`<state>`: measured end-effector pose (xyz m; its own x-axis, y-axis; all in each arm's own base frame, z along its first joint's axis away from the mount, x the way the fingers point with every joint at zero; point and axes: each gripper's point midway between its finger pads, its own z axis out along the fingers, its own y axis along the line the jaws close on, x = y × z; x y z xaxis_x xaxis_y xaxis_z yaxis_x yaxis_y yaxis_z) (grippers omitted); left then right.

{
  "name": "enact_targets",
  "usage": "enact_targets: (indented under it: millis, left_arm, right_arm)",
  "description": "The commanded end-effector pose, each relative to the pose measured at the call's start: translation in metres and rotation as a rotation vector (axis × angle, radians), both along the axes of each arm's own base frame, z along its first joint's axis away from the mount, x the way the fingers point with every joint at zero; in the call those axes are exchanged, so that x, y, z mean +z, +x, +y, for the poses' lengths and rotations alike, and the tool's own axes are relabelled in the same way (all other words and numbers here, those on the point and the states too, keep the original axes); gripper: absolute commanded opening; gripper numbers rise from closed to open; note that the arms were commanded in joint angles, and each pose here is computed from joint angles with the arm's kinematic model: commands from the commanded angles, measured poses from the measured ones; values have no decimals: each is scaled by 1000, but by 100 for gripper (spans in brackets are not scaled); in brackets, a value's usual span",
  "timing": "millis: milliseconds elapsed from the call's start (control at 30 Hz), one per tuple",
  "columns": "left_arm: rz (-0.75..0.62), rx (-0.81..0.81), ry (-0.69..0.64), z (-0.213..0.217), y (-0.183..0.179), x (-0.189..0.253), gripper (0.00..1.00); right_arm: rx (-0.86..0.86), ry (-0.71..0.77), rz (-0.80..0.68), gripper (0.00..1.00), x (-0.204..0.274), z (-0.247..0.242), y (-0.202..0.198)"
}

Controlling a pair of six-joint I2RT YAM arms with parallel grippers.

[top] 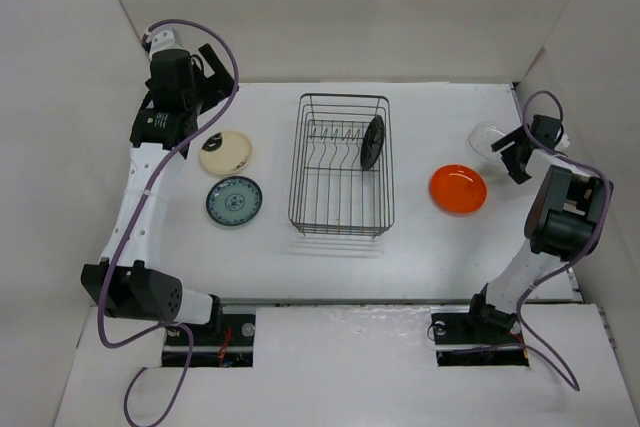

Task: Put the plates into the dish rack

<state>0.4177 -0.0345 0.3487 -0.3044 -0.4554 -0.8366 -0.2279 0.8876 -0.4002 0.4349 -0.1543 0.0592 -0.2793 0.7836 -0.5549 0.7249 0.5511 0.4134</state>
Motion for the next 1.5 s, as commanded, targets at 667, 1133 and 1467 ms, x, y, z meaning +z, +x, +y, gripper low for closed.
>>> enact_targets:
  millis: [667, 1133, 1467]
  left_arm:
    - [-77, 86, 35, 24, -1, 25, 100]
    - [-76, 136, 59, 37, -5, 27, 100]
    - [-59, 133, 41, 34, 0, 19, 100]
  right_arm:
    - [-93, -41, 163, 55, -15, -39, 24]
    - [-73, -32, 227, 0, -23, -39, 23]
    - [18, -293, -33, 0, 149, 13, 27]
